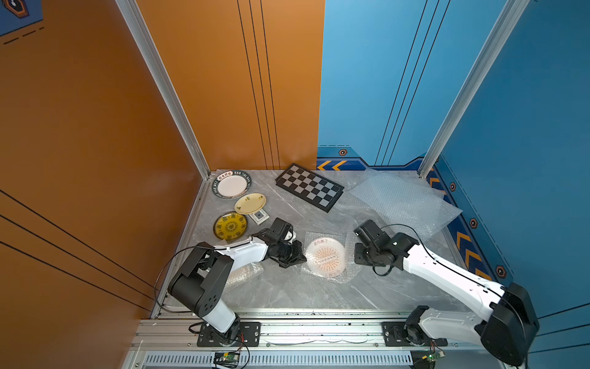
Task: Unpack dinner plates from bubble wrap
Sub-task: Unwrap the bubble wrap at the center of the board.
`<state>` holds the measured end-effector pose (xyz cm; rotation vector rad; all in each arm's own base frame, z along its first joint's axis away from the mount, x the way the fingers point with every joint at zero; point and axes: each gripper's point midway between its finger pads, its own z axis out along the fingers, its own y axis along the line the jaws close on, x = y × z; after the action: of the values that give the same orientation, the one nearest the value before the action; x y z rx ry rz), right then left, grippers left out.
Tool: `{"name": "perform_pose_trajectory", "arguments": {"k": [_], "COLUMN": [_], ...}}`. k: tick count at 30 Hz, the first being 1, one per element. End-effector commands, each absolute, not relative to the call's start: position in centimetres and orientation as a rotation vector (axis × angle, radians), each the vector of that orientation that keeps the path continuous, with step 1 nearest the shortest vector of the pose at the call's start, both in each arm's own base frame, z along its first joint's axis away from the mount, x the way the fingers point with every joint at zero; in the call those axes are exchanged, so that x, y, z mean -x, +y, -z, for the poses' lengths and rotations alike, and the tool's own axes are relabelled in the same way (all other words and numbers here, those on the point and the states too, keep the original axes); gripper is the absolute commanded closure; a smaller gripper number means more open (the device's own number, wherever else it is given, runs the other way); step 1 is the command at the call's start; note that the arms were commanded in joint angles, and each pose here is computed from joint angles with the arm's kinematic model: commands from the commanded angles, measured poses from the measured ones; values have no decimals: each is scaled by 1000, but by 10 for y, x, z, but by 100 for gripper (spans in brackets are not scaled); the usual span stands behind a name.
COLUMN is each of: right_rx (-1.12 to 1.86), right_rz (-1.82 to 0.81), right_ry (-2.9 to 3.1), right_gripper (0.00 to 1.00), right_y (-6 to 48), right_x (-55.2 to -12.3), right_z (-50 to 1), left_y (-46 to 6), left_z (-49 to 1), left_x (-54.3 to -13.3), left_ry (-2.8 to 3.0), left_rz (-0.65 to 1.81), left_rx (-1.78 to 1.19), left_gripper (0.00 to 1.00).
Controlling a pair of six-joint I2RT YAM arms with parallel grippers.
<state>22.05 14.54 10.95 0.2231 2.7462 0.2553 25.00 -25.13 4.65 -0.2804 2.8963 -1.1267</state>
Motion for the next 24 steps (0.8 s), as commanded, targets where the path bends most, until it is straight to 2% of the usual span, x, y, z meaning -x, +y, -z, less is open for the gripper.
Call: {"name": "perform_pose_trajectory", "arguments": {"k": [1, 3, 8, 14, 17, 19, 21, 23, 24], "right_rx": [-437, -553, -706, -714, -654, -591, -519, -464, -446], "right_rz": [-303, -340, -373, -368, -383, -397, -425, -443, -448], "right_ry": [2768, 2754, 2651, 2588, 2577, 2588, 2622, 2669, 2686], "right_gripper": [64, 55, 51, 49, 48, 37, 21, 14, 13], "right_y": [119, 104, 70, 55, 62, 70, 83, 94, 97], "right_x": [-191, -171, -142, -137, -146, -155, -165, -175, -179], "right_z": [-92, -85, -100, -135, -158, -169, -176, -179, -180], "left_y": [-254, -256, -262, -258, -254, -251, -245, -234, -229], "left_z": [-57, -57, -60, -62, -68, -74, -81, -87, -89], "left_x": [-253, -253, -252, -248, -248, -248, -245, -240, -237], "left_ry": [2876, 2878, 2875, 2888, 2880, 2870, 2861, 2858, 2856], "left_rz": [1113, 1116, 1128, 1116, 1113, 1109, 1091, 1057, 1042], "left_rx": [250, 243, 216, 232, 240, 246, 264, 286, 296], "left_gripper": [100, 100, 99, 71, 64, 60, 57, 54, 52]}}
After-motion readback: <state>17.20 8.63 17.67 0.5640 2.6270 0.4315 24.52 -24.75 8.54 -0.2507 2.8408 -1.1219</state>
